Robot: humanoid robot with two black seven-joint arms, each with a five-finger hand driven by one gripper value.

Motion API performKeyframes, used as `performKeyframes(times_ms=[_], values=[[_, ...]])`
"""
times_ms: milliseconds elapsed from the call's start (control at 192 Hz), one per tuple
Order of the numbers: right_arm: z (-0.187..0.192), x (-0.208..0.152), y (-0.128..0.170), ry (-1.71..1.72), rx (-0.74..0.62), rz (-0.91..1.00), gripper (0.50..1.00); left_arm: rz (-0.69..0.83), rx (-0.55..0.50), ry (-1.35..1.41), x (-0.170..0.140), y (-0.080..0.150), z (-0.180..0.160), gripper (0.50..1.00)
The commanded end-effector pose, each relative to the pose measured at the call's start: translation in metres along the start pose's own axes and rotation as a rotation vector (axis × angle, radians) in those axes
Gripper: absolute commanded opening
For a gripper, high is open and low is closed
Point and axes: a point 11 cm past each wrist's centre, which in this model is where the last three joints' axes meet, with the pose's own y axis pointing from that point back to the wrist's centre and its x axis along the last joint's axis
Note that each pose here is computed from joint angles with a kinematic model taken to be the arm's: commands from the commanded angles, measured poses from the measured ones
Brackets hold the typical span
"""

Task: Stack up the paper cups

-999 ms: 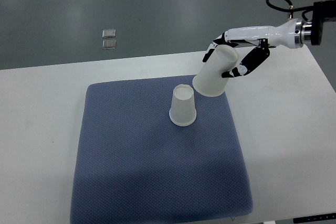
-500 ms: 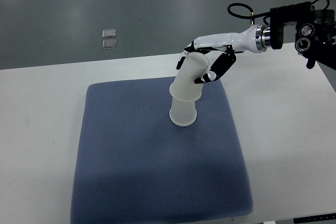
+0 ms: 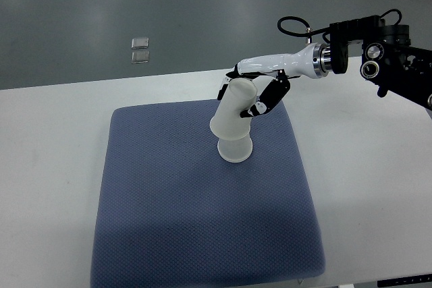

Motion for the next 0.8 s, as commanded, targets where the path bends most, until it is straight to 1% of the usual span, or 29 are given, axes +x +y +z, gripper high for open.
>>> performKeyframes(times_ms=[0, 5, 10, 36, 42, 99, 104, 120, 125, 130, 135, 141, 146, 151, 156, 198, 219, 593, 682, 796], values=[[0.003, -0.003, -0.003, 0.006, -0.007, 0.012, 0.699, 0.001, 0.000, 0.000, 0.000, 0.000, 0.000, 1.000], [0.003, -0.003, -0.003, 0.006, -0.007, 0.012, 0.699, 0.001, 0.000, 0.000, 0.000, 0.000, 0.000, 1.000], [0.004, -0.004, -0.003, 0.006, -0.008, 0.014, 0.711, -0.001, 0.000, 0.000, 0.000, 0.000, 0.000, 1.000], [0.003, -0.004, -0.005, 0.006, -0.006, 0.018, 0.729, -0.001, 0.000, 0.000, 0.000, 0.000, 0.000, 1.000], [0.003, -0.004, -0.005, 0.006, -0.006, 0.021, 0.739, 0.001, 0.000, 0.000, 0.000, 0.000, 0.000, 1.000], [0.004, -0.004, -0.005, 0.007, -0.004, 0.029, 0.780, 0.001, 0.000, 0.000, 0.000, 0.000, 0.000, 1.000], [0.004, -0.005, -0.005, 0.006, -0.004, 0.030, 0.797, 0.001, 0.000, 0.000, 0.000, 0.000, 0.000, 1.000], [0.004, -0.005, -0.006, 0.007, -0.005, 0.030, 0.811, -0.001, 0.000, 0.000, 0.000, 0.000, 0.000, 1.000], [0.004, -0.005, -0.006, 0.006, -0.004, 0.030, 0.829, 0.001, 0.000, 0.000, 0.000, 0.000, 0.000, 1.000], [0.004, -0.005, -0.006, 0.006, -0.004, 0.030, 0.829, 0.001, 0.000, 0.000, 0.000, 0.000, 0.000, 1.000], [0.004, -0.005, -0.006, 0.006, -0.004, 0.032, 0.846, -0.001, 0.000, 0.000, 0.000, 0.000, 0.000, 1.000], [0.004, -0.005, -0.006, 0.006, -0.004, 0.032, 0.846, -0.001, 0.000, 0.000, 0.000, 0.000, 0.000, 1.000], [0.004, -0.005, -0.006, 0.007, -0.004, 0.035, 0.864, 0.001, 0.000, 0.000, 0.000, 0.000, 0.000, 1.000], [0.004, -0.005, -0.006, 0.007, -0.004, 0.035, 0.864, 0.001, 0.000, 0.000, 0.000, 0.000, 0.000, 1.000], [0.004, -0.005, -0.007, 0.006, -0.003, 0.036, 0.876, -0.001, 0.000, 0.000, 0.000, 0.000, 0.000, 1.000], [0.003, -0.005, -0.008, 0.007, 0.000, 0.043, 0.909, 0.002, 0.000, 0.000, 0.000, 0.000, 0.000, 1.000], [0.003, -0.006, -0.009, 0.007, 0.000, 0.045, 0.917, 0.001, 0.000, 0.000, 0.000, 0.000, 0.000, 1.000], [0.012, 0.004, -0.003, -0.062, 0.001, 0.092, 0.919, -0.001, 0.000, 0.000, 0.000, 0.000, 0.000, 1.000], [0.014, 0.010, -0.002, -0.182, 0.039, 0.133, 0.917, 0.002, 0.000, 0.000, 0.000, 0.000, 0.000, 1.000], [0.028, 0.023, 0.008, -0.461, 0.121, 0.241, 0.917, 0.001, 0.000, 0.000, 0.000, 0.000, 0.000, 1.000]])
